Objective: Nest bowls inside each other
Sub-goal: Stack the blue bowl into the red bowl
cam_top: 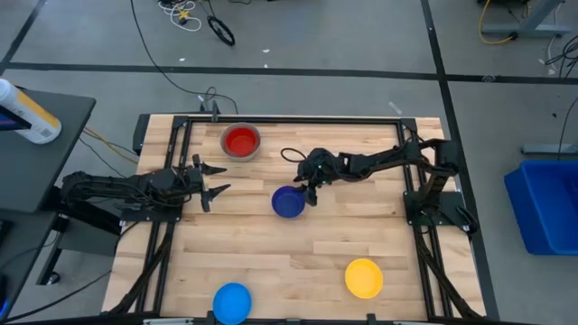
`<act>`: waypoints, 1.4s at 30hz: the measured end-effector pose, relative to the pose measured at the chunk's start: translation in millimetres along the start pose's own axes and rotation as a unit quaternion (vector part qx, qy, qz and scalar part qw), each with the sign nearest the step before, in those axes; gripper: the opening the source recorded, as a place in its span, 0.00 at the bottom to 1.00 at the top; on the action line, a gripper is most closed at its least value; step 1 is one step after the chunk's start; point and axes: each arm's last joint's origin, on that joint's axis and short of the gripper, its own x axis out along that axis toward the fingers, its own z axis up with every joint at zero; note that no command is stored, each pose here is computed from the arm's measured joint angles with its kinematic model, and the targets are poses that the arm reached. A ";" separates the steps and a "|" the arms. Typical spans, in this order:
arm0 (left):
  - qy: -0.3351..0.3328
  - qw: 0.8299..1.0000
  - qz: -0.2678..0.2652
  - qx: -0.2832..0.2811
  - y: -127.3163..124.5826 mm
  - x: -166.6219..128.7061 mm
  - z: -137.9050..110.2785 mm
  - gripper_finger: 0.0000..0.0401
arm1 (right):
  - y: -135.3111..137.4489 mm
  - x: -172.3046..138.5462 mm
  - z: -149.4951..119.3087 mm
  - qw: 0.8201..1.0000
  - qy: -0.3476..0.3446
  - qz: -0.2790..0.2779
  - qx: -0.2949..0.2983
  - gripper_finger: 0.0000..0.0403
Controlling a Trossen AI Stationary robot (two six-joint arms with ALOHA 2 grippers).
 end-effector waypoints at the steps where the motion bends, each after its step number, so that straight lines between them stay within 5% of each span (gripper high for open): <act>1: 0.000 1.000 0.000 0.000 0.0 0.0 0.0 0.65 | 0.0 0.8 -0.8 1.000 0.002 0.000 0.002 0.49; 16: 0.000 1.000 0.000 -0.002 0.0 0.0 0.0 0.65 | 13.2 17.7 -13.5 1.000 0.023 -0.012 0.000 0.42; 25: 0.000 1.000 0.000 -0.002 0.0 0.0 0.0 0.65 | 14.9 18.0 -3.2 0.999 -0.033 -0.037 0.004 0.03; 42: 0.001 1.000 0.000 -0.001 0.0 0.0 -0.2 0.65 | -20.6 24.9 64.0 0.968 -0.238 -0.076 -0.008 0.00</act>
